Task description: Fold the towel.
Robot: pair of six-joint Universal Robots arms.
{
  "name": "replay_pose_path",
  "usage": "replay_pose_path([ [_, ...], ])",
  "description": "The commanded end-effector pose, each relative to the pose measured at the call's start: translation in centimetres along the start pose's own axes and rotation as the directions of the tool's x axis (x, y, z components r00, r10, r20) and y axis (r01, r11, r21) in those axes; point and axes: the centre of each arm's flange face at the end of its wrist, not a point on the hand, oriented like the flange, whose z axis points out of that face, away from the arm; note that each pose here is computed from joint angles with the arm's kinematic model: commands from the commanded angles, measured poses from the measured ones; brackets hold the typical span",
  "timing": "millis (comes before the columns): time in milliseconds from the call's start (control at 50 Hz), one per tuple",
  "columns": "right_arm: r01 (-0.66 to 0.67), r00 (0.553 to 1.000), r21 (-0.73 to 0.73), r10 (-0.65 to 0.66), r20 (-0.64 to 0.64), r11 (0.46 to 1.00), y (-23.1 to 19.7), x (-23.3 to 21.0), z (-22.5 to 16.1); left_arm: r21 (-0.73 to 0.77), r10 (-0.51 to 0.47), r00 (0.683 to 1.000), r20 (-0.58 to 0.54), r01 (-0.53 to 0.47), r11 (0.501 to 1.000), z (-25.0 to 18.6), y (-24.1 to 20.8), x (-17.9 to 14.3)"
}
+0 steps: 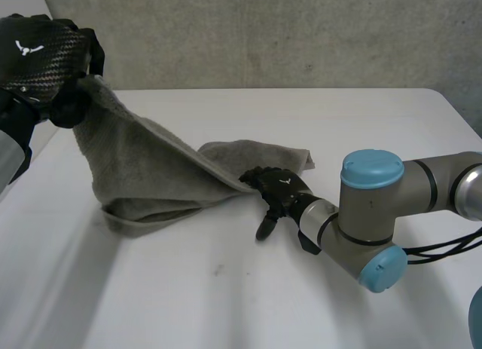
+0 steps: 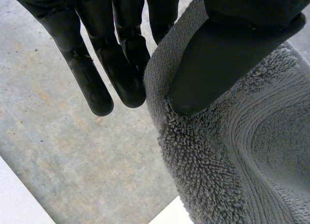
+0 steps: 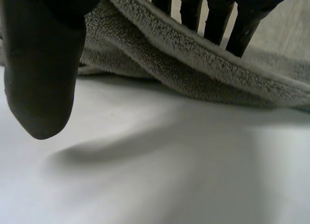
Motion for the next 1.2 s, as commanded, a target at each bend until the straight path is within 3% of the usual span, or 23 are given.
replay_pose_path([
  [20, 0.026, 1.0, 0.05, -0.027, 0.013, 0.998, -0.9, -0.6, 0.3, 0.011, -0.007, 1.0, 0.015, 0.007, 1.0, 0.0, -0.3, -0.4],
  [460, 0.082, 0.994, 0.138, -0.091, 0.058, 0.987, -2.0, -2.3, 3.6, 0.055, -0.048, 0.996, 0.077, 0.044, 0.998, 1.0, -1.0, -3.6],
  [700, 0.131, 0.991, 0.148, -0.136, 0.022, 0.98, -2.2, -1.6, 5.5, 0.042, -0.075, 0.991, 0.109, 0.07, 0.997, 1.5, 0.0, -5.6],
  [800, 0.132, 0.991, 0.182, -0.135, 0.006, 0.974, -4.5, -1.1, 5.2, 0.028, -0.087, 0.988, 0.124, 0.084, 0.996, 1.8, 0.7, -6.3],
  [960, 0.172, 0.982, 0.326, -0.136, -0.13, 0.93, -13.5, 3.7, 1.0, 0.033, -0.12, 0.984, 0.135, 0.117, 0.993, 2.3, 0.8, -6.9],
  [1000, 0.21, 0.971, 0.4, -0.144, -0.189, 0.892, -17.7, 5.2, -2.2, 0.036, -0.124, 0.983, 0.136, 0.12, 0.992, 2.6, 0.8, -7.0],
  [1020, 0.211, 0.971, 0.4, -0.144, -0.189, 0.892, -17.8, 5.2, -2.2, 0.041, -0.13, 0.982, 0.138, 0.125, 0.991, 2.7, 0.7, -7.2],
  [1060, 0.269, 0.953, 0.483, -0.16, -0.256, 0.833, -22.4, 6.0, -6.0, 0.051, -0.141, 0.98, 0.14, 0.135, 0.99, 2.9, 0.5, -7.4],
  [1080, 0.27, 0.953, 0.484, -0.16, -0.256, 0.833, -22.4, 6.0, -6.0, 0.059, -0.159, 0.978, 0.138, 0.152, 0.987, 3.2, 0.3, -7.5],
  [1120, 0.329, 0.935, 0.528, -0.19, -0.301, 0.783, -25.9, 6.0, -9.6, 0.072, -0.18, 0.974, 0.135, 0.171, 0.983, 3.4, 0.0, -7.6],
  [1200, 0.385, 0.913, 0.53, -0.229, -0.337, 0.755, -28.4, 6.0, -13.2, 0.129, -0.264, 0.956, 0.128, 0.248, 0.96, 4.2, -1.5, -8.3],
])
